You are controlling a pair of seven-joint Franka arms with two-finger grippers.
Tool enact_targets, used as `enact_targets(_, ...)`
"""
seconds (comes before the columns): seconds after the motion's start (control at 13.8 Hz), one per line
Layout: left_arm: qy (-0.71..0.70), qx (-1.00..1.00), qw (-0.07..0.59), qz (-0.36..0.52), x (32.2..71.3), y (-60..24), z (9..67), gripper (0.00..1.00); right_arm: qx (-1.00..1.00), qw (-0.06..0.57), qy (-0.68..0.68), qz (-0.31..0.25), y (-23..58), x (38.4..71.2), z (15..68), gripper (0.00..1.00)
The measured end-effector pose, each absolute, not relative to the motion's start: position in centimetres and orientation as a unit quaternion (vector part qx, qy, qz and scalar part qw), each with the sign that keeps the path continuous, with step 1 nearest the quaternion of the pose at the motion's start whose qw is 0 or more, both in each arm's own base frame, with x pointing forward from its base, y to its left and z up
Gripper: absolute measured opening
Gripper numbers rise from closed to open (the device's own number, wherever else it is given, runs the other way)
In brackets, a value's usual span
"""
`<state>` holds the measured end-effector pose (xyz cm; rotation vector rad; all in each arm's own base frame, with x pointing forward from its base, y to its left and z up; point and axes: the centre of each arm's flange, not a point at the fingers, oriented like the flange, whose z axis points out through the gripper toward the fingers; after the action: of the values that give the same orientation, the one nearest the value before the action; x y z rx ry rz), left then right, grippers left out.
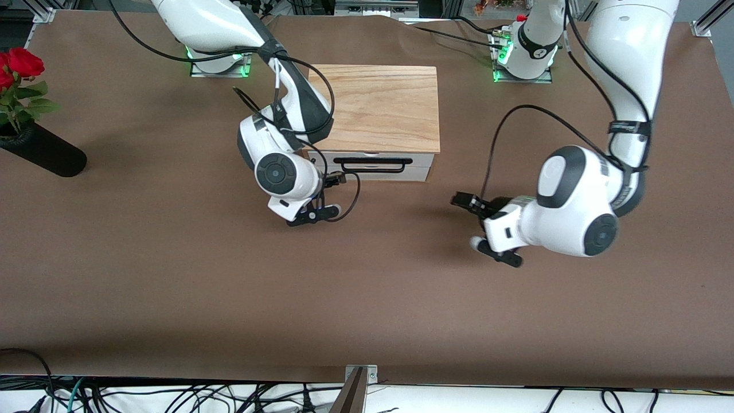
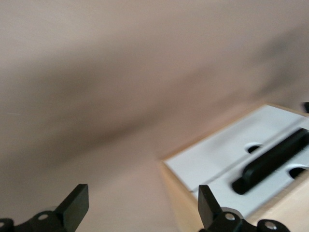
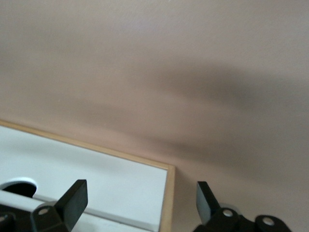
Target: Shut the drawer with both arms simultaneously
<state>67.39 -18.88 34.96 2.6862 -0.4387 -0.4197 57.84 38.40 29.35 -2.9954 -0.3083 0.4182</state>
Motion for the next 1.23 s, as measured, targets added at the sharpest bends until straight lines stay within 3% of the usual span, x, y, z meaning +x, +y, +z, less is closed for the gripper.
enact_targets(0.22, -0.167, 0.975, 0.113, -0.098, 69.2, -15.6, 38.1, 1.0, -0.989, 0.039, -0.098, 0.105, 36.9, 60.0, 31.4, 1.0)
enact_targets(0.51, -0.164, 0.986, 0.027, -0.031, 69.2, -10.7, 46.7, 1.0, -0.995, 0.019, -0.084, 0.048, 34.2, 63.5, 35.4, 1.0)
enact_targets(0.87, -0.142, 0.989, -0.001, 0.028, 65.8, -7.0, 57.1, 1.0, -0.999, 0.005, -0.043, -0.015, 28.9, 67.5, 40.7, 1.0)
enact_targets(1.23, -0.13, 0.991, -0.015, 0.017, 59.6, -5.4, 59.0, 1.0, -0.998, -0.01, -0.008, -0.058, 24.1, 69.7, 44.9, 1.0)
